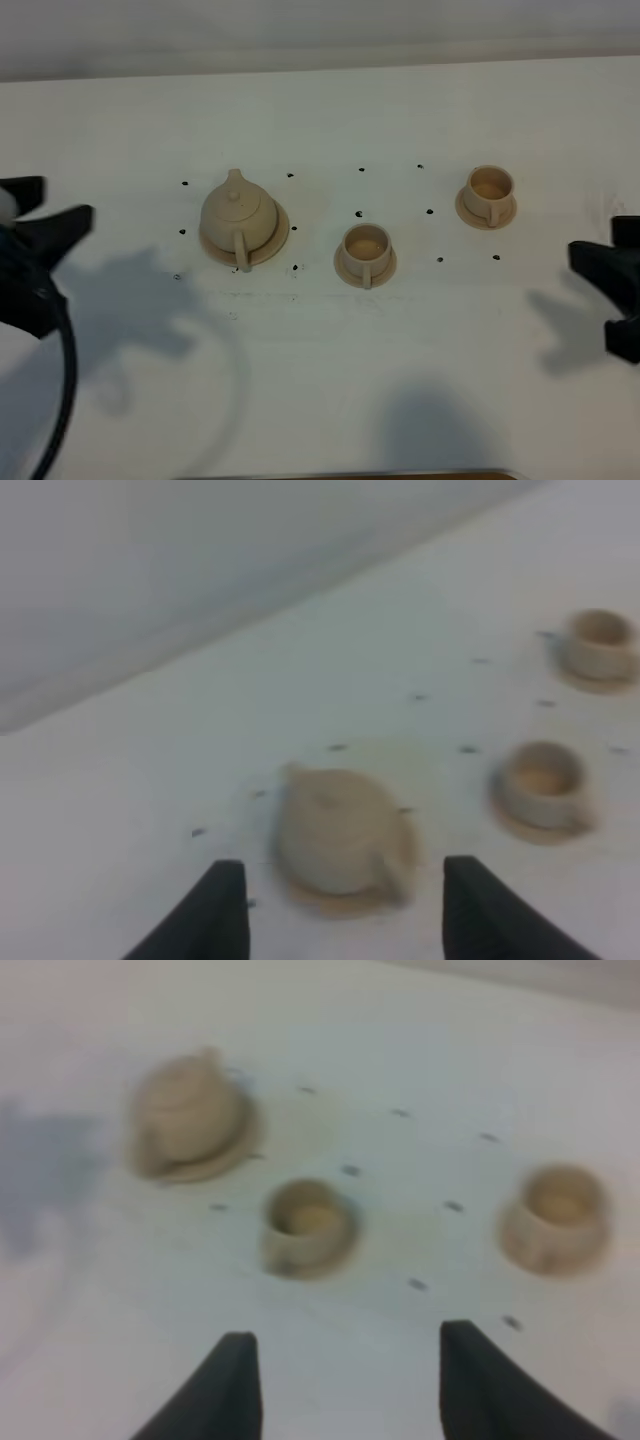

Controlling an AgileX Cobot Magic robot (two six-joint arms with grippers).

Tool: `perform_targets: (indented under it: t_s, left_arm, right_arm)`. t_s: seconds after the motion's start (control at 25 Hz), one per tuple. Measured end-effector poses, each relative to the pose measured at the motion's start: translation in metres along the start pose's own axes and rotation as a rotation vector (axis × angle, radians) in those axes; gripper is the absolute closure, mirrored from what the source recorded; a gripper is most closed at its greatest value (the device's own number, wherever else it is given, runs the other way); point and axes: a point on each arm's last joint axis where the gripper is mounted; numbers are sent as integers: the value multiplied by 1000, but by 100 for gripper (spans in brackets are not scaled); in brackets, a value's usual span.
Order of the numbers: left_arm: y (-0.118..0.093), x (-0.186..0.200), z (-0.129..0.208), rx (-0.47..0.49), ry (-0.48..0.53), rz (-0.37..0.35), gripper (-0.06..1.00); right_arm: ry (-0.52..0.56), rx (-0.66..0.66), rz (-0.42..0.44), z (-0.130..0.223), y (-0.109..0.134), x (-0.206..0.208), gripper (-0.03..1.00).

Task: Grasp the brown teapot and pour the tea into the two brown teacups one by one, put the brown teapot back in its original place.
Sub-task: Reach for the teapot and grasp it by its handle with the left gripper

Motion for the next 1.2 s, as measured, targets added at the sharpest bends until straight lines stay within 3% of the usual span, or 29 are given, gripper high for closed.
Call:
perform_targets:
  t_s: [0.2,0.36,0.72,0.96,1.2]
  left_arm:
    - [14,17,4,104,7,-158,53]
    - [16,23,6,135,17,-203,53]
    - [18,24,14,218,85,-229,53]
    - [19,22,14,231,92,-232,53]
    - [29,-1,17,288,174,-190,53]
  right_arm:
    - [-6,-93,130,-9,-14,9,55]
    - [-33,-101,206,-13,-16,26,55]
    - [-60,-111,332,16,-4,83,56]
    - [-86,-138,359,51,3,106,56]
    - [-93,-171,364,75,3,108,56]
Point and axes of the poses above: a point on each arm's last joint axis where the gripper is mounted, x pointing back along that axis away from the gripper, y along the wrist's bending axis when the last joint is at zero, z = x × y, and after that the axes turned 4 degrees about -x, right-handed
